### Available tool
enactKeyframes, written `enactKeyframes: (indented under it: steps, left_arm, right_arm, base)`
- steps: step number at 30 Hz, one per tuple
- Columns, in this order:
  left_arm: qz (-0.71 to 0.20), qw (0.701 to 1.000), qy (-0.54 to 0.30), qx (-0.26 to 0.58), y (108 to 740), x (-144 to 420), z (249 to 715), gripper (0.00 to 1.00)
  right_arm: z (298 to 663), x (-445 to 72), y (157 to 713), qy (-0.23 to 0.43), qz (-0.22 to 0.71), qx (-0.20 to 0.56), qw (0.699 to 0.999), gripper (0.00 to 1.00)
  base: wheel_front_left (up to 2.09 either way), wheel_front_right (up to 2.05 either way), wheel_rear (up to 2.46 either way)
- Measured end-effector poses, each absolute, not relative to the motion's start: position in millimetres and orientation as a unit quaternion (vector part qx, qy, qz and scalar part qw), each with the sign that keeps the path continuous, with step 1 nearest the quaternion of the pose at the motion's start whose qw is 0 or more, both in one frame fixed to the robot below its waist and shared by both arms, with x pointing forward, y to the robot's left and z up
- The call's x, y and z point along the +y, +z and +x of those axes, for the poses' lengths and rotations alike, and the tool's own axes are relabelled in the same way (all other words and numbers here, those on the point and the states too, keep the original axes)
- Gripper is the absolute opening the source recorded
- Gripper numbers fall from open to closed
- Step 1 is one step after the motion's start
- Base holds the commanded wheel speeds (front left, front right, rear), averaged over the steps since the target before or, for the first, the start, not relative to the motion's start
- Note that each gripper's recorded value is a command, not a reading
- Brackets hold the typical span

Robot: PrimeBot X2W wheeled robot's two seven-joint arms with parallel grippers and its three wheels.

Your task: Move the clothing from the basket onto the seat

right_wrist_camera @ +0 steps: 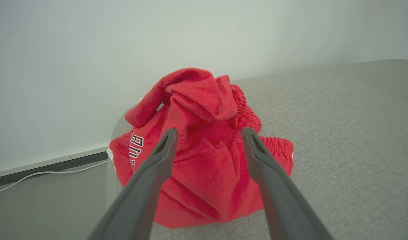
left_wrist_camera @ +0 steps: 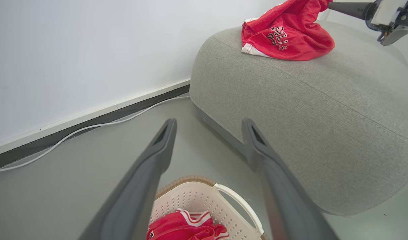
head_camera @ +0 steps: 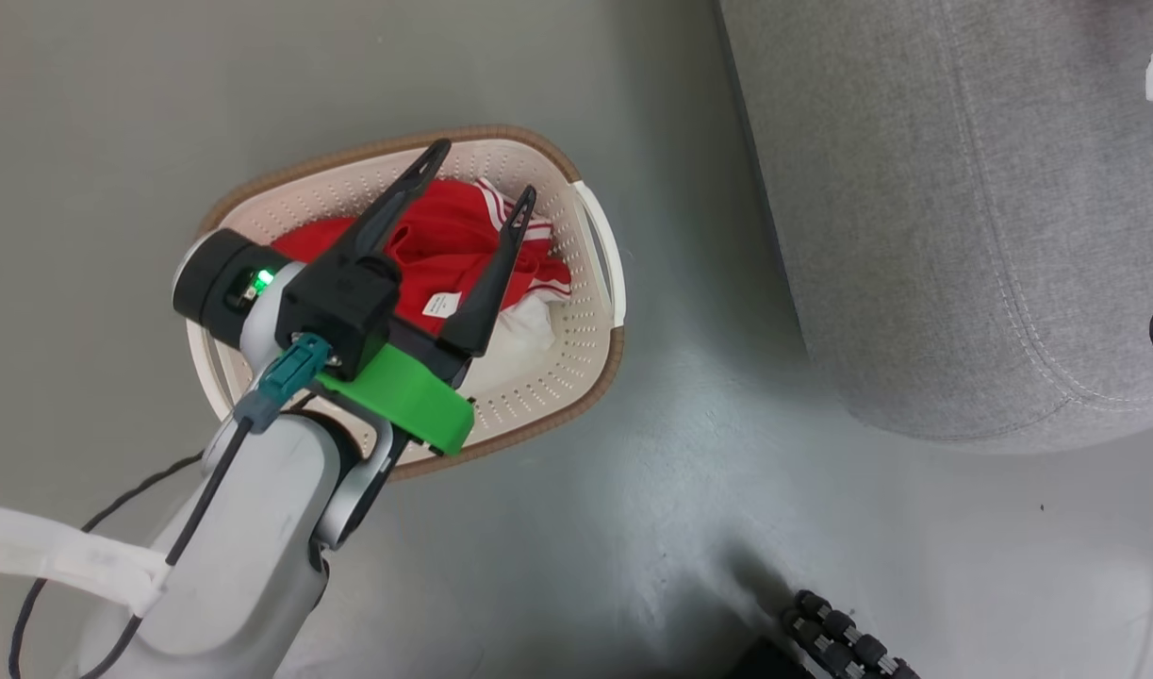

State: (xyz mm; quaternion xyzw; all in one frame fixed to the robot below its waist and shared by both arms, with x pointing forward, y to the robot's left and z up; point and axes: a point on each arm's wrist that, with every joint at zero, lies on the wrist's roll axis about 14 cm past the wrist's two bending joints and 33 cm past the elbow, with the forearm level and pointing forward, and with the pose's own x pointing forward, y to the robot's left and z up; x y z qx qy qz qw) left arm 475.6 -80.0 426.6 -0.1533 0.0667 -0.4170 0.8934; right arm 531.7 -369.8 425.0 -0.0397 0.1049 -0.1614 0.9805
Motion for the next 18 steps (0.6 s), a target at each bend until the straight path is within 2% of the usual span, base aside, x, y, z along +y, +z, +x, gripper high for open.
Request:
enactKeyframes:
  steps: [9,18]
  left_arm:
    - [-0.172,0.907,-0.38,0.06,439.1,-64.4,466.6,1.0]
    - [-0.165,0.933,-0.318,0.049,455.8,-31.0,462.9,1.0]
  right_arm:
    - [515.3,-352.2,453.4,-0.132,-0.043,0.074,0.988,1.0]
    - [506.0,-299.1,475.5,-0.069,-0.012,0.04,0.997,1.0]
  base:
    - [0.0,0.0,0.0]
    - [0.0,0.0,0.0]
